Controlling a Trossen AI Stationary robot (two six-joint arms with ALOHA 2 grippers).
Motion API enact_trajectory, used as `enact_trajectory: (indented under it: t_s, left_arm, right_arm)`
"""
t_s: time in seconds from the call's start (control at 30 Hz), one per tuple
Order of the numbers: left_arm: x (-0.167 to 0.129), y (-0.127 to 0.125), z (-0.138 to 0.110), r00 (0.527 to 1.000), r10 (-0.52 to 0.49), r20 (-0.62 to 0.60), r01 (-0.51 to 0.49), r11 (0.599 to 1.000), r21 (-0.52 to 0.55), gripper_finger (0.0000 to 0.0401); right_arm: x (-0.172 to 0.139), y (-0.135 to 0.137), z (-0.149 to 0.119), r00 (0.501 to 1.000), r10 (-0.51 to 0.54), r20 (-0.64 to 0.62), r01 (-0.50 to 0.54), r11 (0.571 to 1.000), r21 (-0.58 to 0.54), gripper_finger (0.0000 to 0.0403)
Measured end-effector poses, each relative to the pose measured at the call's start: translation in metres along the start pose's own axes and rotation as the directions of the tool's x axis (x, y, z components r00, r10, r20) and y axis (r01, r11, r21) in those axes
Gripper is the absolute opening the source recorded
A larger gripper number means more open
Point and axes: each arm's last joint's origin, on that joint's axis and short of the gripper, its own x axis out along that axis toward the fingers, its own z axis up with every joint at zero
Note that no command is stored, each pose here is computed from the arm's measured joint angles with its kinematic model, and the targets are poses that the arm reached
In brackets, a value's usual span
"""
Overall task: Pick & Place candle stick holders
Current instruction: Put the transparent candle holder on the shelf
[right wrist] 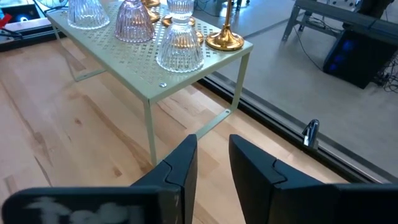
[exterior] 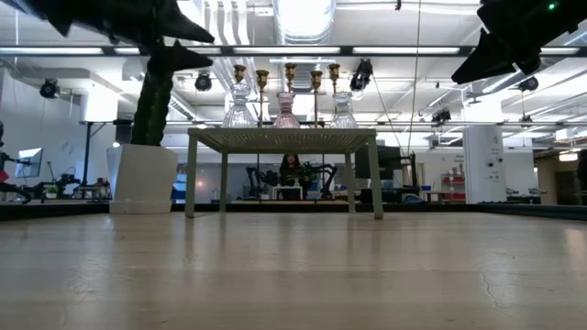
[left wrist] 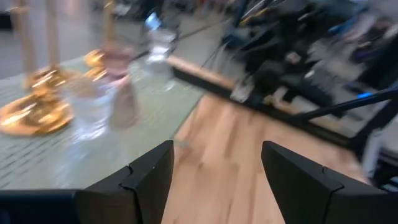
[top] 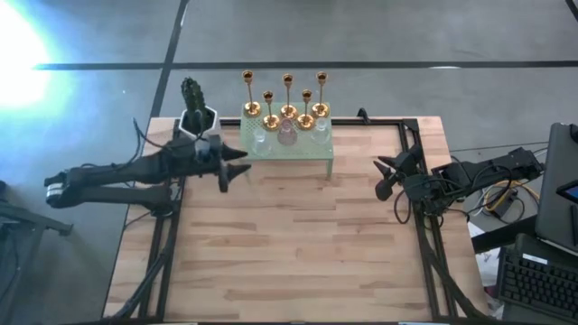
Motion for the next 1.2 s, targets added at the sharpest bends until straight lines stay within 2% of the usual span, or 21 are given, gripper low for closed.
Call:
enact_trajectory:
  t_s: [0.2, 0.3, 0.4, 0.6, 0.77, 1.07, 1.13, 1.2]
  left_arm:
    - [0.021, 0.003, -0.024, 0.979, -0.161, 0.129, 0.155, 0.986, 0.054, 0.0248]
    - [0.03, 0.005, -0.032, 0.969, -0.196, 0.149, 0.187, 0.98, 0.07, 0.0248]
    - [0.043, 0.007, -0.039, 0.978, -0.183, 0.104, 0.171, 0.978, 0.116, 0.0248]
    - [0.066, 0.012, -0.042, 0.997, -0.026, 0.072, 0.009, 0.975, 0.223, 0.0236]
    - [0.077, 0.011, -0.037, 0.997, 0.008, 0.074, -0.027, 0.965, 0.262, 0.0175]
    - [0.087, 0.015, -0.034, 0.996, 0.052, 0.072, -0.069, 0.962, 0.266, 0.0024]
    - [0.09, 0.018, -0.035, 0.995, 0.076, 0.067, -0.091, 0.961, 0.26, 0.0008]
    - [0.092, 0.02, -0.036, 0.993, 0.097, 0.065, -0.111, 0.961, 0.255, 0.0008]
  right_arm:
    - [0.0, 0.0, 0.0, 1.0, 0.0, 0.0, 0.0, 1.0, 0.0, 0.0073]
    - [0.0, 0.0, 0.0, 1.0, 0.0, 0.0, 0.0, 1.0, 0.0, 0.0068]
    - [0.0, 0.0, 0.0, 1.0, 0.0, 0.0, 0.0, 1.0, 0.0, 0.0069]
    - [0.0, 0.0, 0.0, 1.0, 0.0, 0.0, 0.0, 1.0, 0.0, 0.008]
    - [0.0, 0.0, 0.0, 1.0, 0.0, 0.0, 0.0, 1.0, 0.0, 0.0087]
    - [0.0, 0.0, 0.0, 1.0, 0.0, 0.0, 0.0, 1.0, 0.0, 0.0085]
    - [0.0, 0.0, 0.0, 1.0, 0.0, 0.0, 0.0, 1.0, 0.0, 0.0081]
    - [0.0, 0.0, 0.0, 1.0, 0.0, 0.0, 0.0, 1.0, 0.0, 0.0077]
